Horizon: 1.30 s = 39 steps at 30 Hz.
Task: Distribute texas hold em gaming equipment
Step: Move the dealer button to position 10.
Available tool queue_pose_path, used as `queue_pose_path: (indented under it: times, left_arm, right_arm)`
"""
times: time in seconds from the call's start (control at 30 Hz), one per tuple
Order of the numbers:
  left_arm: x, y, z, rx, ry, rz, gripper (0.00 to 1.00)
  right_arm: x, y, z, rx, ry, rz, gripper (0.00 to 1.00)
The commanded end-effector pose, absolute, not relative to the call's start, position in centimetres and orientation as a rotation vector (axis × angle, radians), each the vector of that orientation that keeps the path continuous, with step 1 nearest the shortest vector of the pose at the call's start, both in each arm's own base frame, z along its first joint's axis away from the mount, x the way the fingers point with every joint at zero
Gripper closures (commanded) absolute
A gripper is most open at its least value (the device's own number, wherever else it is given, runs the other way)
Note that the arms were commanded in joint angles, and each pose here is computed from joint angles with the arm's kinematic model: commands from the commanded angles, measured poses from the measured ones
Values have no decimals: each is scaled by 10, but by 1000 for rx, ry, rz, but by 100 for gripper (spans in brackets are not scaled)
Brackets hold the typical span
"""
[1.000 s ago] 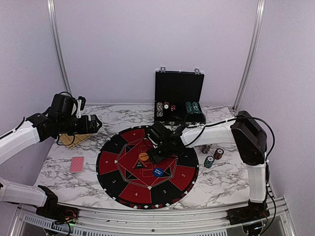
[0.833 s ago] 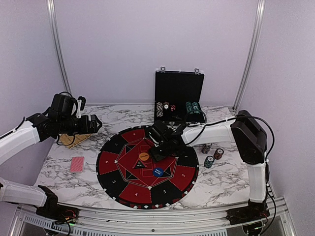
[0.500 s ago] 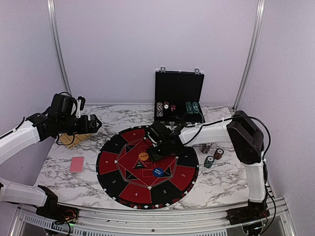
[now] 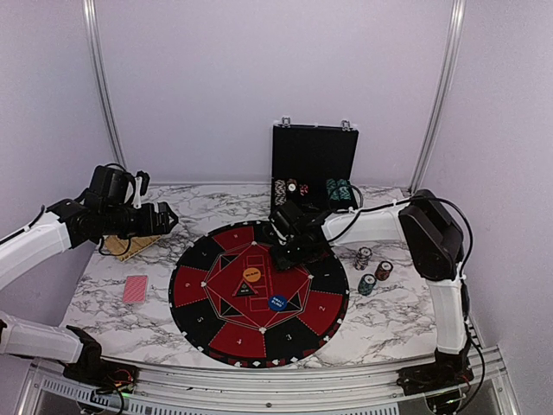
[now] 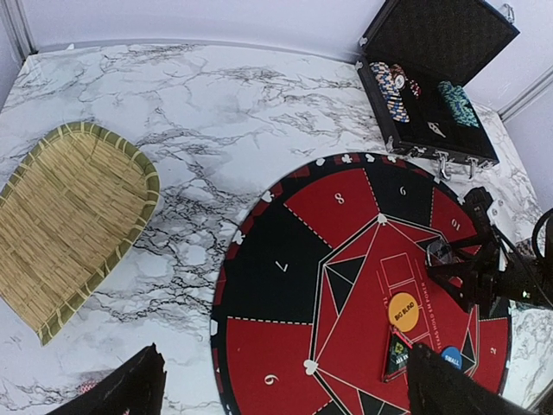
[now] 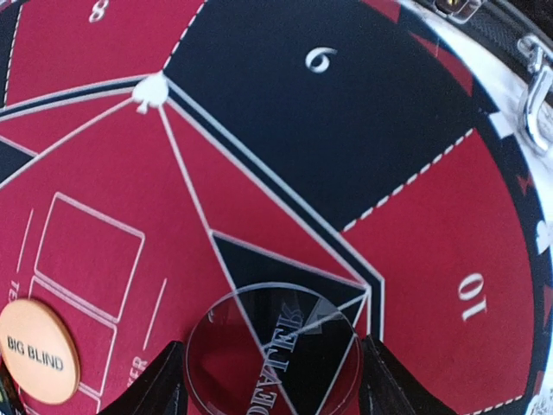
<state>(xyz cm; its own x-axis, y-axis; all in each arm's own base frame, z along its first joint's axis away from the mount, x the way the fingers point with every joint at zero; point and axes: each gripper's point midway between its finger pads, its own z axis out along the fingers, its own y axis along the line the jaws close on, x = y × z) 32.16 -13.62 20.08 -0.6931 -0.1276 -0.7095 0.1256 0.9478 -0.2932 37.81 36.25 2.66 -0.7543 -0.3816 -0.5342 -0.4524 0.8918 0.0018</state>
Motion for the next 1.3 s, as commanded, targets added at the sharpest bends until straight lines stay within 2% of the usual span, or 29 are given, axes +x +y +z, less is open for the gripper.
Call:
queue_pose_path:
  times: [0.0,0.43,0.67,0.83,1.03,1.27]
  left_arm:
    - [324,-135,196,-14,2306,-415,1]
    - [323,-139,195,-1,2316,-450,1]
    - [322,-140,194,0,2319,-461,1]
    - [322,-140,194,-1,2318,-462,1]
    - [323,-139,195,-5,2315,-463,1]
    - [323,-138,195,-8,2315,-465,1]
  right_arm:
    - [397,358,19,-590,2518,129,43]
    - [418,346,18,-559,2523,74,42]
    - [414,353,22,-580,2532,136,26]
    - [412,359,42,-584,2506,178,22]
    - [399,364,62,-606,2482,155,21]
    - [349,377,62,-678,2509,221,26]
